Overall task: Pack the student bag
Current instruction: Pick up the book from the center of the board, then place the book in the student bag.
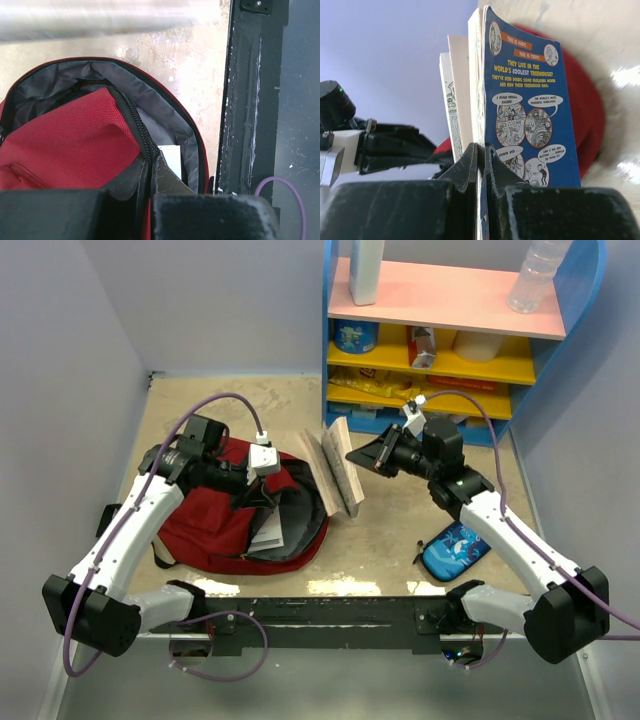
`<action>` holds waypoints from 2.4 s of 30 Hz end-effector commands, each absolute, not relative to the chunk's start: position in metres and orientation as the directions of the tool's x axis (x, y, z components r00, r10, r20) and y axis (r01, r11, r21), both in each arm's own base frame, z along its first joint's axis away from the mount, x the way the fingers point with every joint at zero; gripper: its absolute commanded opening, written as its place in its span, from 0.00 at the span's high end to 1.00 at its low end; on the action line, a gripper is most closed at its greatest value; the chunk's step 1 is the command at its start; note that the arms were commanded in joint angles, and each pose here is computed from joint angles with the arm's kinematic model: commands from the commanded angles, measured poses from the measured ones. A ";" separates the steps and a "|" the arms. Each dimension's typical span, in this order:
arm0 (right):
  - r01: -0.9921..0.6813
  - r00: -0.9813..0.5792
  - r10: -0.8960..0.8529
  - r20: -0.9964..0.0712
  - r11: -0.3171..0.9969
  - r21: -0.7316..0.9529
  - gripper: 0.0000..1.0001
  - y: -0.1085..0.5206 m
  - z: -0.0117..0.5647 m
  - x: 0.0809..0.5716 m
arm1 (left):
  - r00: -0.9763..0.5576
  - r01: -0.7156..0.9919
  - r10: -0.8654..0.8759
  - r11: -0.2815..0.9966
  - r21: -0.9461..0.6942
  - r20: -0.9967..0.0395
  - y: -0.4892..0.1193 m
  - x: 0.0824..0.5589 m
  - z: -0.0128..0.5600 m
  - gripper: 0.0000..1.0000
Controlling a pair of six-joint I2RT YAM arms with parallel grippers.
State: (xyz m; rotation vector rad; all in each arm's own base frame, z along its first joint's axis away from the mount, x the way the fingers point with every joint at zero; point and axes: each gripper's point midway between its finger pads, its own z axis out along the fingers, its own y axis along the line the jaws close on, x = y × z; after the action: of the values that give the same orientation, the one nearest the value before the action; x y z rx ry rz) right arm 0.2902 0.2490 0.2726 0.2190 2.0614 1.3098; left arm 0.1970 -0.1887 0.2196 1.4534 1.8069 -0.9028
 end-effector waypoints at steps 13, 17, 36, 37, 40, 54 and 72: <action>-0.248 -0.862 0.467 -0.197 -0.049 0.968 1.00 0.294 0.339 0.223 | -0.118 0.985 0.499 0.165 -0.039 -0.858 -0.192 0.206 0.253 1.00; -0.157 -0.902 0.410 -0.137 -0.016 0.988 1.00 0.327 0.294 0.215 | -0.118 0.985 0.494 0.168 -0.038 -0.861 -0.192 0.206 0.257 1.00; -0.056 -0.870 0.374 -0.320 0.570 0.820 0.56 0.299 0.134 0.274 | -0.103 0.986 0.516 0.164 -0.020 -0.850 -0.187 0.200 0.254 1.00; -0.046 -0.871 0.375 -0.317 0.581 0.812 0.49 0.293 0.133 0.278 | -0.102 0.986 0.514 0.164 -0.019 -0.851 -0.187 0.201 0.255 1.00; -0.044 -0.891 0.352 -0.287 0.563 0.825 0.40 0.287 0.128 0.277 | -0.102 0.987 0.506 0.160 -0.023 -0.856 -0.189 0.203 0.256 1.00; -0.043 -0.931 0.328 -0.160 0.337 0.941 0.39 0.305 0.138 0.264 | -0.108 0.986 0.516 0.165 -0.025 -0.850 -0.188 0.203 0.254 1.00; -0.089 -0.975 0.129 -0.183 0.529 0.844 0.49 0.300 0.061 0.230 | -0.105 0.986 0.504 0.167 -0.023 -0.858 -0.190 0.205 0.261 1.00</action>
State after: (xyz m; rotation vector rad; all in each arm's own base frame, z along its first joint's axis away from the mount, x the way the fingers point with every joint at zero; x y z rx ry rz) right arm 0.2419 0.2910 0.0649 0.1552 2.5288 1.3895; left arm 0.1979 -0.1840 0.2354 1.4409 1.8050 -0.8453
